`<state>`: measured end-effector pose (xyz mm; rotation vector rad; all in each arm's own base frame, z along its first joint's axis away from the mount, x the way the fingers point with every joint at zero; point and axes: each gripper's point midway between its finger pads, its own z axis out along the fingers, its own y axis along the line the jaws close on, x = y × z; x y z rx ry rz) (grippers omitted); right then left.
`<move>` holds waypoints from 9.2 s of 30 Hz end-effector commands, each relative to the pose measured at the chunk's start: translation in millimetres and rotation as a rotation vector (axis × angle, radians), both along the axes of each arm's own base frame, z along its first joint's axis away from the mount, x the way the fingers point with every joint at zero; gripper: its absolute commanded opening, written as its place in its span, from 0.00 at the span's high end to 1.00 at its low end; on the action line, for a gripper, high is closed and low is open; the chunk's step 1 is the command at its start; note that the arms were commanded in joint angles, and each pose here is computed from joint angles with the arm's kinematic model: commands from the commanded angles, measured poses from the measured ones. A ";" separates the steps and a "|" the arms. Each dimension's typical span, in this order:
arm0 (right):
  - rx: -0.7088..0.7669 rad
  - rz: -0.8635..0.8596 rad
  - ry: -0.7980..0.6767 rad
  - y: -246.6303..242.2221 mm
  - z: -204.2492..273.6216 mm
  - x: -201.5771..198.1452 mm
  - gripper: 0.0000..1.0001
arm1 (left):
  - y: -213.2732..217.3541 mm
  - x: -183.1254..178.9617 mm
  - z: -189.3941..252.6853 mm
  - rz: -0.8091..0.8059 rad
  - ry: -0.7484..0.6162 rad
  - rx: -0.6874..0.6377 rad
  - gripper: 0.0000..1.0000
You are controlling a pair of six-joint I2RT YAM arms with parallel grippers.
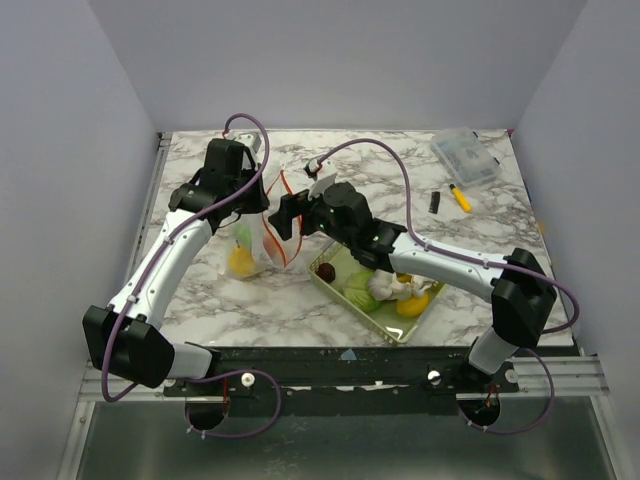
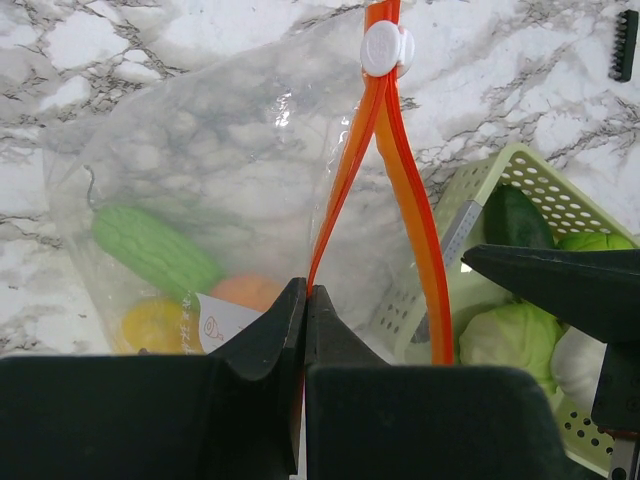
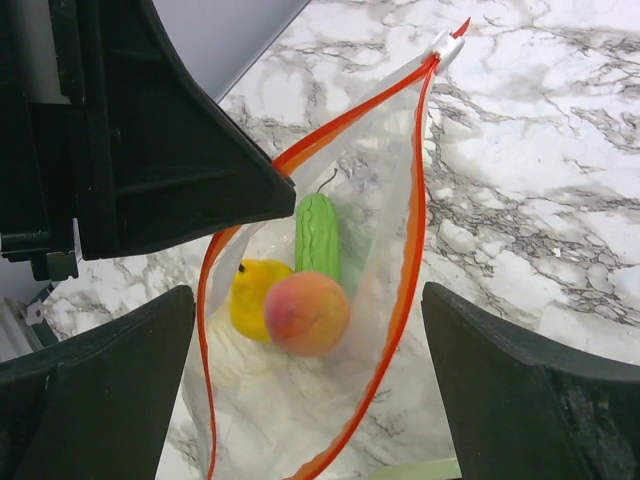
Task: Place the food in the zip-top bag and seal the zipper
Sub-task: Place the fake fruit in the zipper food storage bag, then pick up the fake fruit from the bin, then place the fake fruit in the zipper food storage bag, then pick up the fake vegetable from the bin, then place the fake vegetable in the zipper food storage bag.
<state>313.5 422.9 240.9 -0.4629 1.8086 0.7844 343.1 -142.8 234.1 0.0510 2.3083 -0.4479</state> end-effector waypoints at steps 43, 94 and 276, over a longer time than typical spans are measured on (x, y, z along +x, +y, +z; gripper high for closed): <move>-0.237 -0.033 0.459 -102.8 -143.0 -44.6 0.35 | 4.3 6.0 1.6 0.014 -0.017 0.015 1.00; -0.093 0.038 0.260 -71.1 -30.9 -15.4 0.82 | 2.3 3.9 5.8 0.005 -0.024 0.002 1.00; 0.382 -0.081 0.392 25.1 -23.5 60.1 0.15 | -0.2 -5.7 35.6 -0.020 -0.101 -0.082 1.00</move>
